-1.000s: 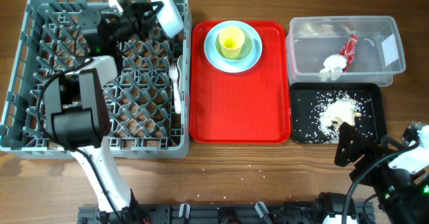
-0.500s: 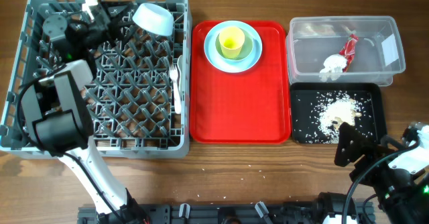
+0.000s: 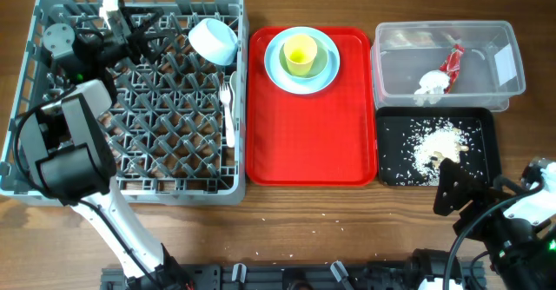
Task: Sort waste into correct bins and load items into the dishwasher rack
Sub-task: 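Reach the left gripper to the yellow cup and grasp it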
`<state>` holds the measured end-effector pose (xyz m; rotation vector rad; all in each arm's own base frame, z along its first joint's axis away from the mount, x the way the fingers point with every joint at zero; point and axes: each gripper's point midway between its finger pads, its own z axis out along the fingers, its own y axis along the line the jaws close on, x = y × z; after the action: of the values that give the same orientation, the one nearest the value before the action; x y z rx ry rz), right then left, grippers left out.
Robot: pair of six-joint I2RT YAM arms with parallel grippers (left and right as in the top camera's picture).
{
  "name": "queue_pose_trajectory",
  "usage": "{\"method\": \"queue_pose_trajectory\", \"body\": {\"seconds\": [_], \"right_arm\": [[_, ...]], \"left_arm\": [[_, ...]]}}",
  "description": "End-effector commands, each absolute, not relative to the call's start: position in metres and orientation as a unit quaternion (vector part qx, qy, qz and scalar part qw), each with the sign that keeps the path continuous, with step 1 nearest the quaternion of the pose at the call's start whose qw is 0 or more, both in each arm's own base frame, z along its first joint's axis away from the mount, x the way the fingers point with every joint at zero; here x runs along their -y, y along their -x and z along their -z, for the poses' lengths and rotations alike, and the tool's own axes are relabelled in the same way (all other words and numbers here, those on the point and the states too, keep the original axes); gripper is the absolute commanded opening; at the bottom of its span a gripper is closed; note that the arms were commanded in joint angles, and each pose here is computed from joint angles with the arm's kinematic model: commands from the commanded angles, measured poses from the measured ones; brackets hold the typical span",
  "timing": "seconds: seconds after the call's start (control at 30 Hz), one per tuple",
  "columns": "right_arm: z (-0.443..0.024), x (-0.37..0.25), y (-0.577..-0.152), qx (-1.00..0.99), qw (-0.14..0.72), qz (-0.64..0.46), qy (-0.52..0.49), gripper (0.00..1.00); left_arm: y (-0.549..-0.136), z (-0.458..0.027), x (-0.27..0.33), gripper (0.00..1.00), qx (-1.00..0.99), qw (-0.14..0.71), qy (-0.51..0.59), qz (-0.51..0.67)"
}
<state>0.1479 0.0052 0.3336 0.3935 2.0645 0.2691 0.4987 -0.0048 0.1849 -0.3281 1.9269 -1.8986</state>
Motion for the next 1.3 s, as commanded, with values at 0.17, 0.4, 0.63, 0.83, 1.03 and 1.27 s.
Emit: {"method": "queue_pose_trajectory", "body": {"seconds": [0.17, 0.4, 0.63, 0.83, 1.03, 1.27], "right_arm": [[-0.335, -0.006, -0.148, -0.847, 0.492, -0.116, -0.164, 1.00], [-0.335, -0.006, -0.148, -0.847, 0.492, -0.116, -0.164, 1.00], [-0.335, -0.006, -0.148, -0.847, 0.492, -0.116, -0.163, 1.00], [-0.335, -0.006, -0.148, -0.847, 0.492, -0.116, -0.164, 1.00], [-0.335, -0.006, -0.148, -0.847, 0.492, -0.116, -0.163, 1.00], [-0.335, -0.006, -0.148, -0.847, 0.492, -0.116, -0.164, 1.00]], "left_arm": [[-0.487, -0.322, 0.053, 0.99, -0.701, 0.341, 0.120, 0.615], [-0.421, -0.177, 0.185, 0.99, -0.924, 0.292, 0.063, 0.240], [-0.326, -0.137, 0.271, 1.00, -0.961, 0.207, -0.070, 0.172], [-0.299, -0.125, 0.269, 1.00, -0.972, 0.169, -0.088, 0.139], [-0.292, -0.120, 0.262, 0.99, -0.976, 0.152, -0.088, 0.126], [-0.318, -0.129, 0.260, 0.86, -0.970, 0.213, -0.032, 0.114]]}}
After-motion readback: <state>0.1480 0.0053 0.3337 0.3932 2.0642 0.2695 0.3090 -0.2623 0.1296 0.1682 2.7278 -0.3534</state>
